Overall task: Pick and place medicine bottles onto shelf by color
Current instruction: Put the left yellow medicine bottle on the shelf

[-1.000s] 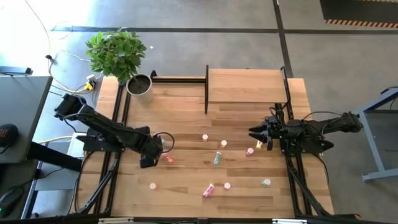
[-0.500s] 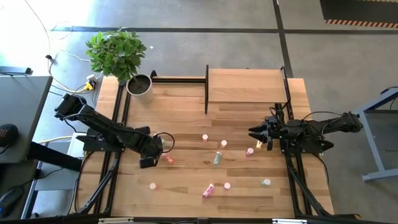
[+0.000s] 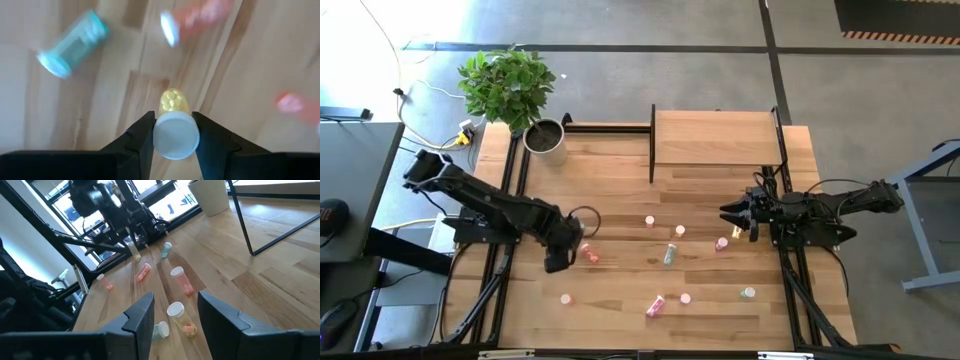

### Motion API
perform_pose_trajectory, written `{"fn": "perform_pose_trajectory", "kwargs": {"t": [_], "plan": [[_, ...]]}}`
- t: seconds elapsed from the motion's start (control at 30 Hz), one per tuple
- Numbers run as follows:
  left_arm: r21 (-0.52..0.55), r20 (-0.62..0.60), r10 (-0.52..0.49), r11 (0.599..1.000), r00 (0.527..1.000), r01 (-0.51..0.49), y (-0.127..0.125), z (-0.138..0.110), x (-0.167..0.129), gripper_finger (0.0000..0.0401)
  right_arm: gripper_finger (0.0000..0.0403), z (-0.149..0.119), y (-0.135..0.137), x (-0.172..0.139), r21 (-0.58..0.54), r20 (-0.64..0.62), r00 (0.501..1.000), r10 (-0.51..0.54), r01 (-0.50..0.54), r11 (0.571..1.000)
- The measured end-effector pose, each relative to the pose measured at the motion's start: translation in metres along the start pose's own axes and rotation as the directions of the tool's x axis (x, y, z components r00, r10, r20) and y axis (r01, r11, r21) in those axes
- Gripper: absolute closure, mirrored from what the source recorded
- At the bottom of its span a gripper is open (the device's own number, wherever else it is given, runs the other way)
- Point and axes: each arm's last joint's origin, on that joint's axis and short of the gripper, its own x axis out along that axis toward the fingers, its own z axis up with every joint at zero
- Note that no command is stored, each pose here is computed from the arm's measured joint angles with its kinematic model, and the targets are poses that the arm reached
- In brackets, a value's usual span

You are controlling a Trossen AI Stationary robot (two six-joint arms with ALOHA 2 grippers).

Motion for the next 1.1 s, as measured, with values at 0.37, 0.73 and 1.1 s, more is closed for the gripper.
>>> {"fn": "perform_pose_trajectory", "kwargs": {"t": [0.37,0.73,1.1], "plan": [[-0.090,0.320,0.028,0.996,0.947,0.001,0.042,0.063,-0.079,0.0291,0.0260,0.000,0.000,0.000,0.000,-0.001,1.000,0.000,0.000,1.000],[-0.134,0.521,0.151,0.987,0.840,-0.094,0.106,0.090,-0.150,0.0291,0.0260,0.000,0.000,0.000,0.000,-0.001,1.000,0.000,0.000,1.000],[-0.058,0.578,0.217,0.972,0.786,-0.226,0.136,0.124,-0.182,0.0291,0.0260,0.000,0.000,0.000,0.000,-0.001,1.000,0.000,0.000,1.000]]}}
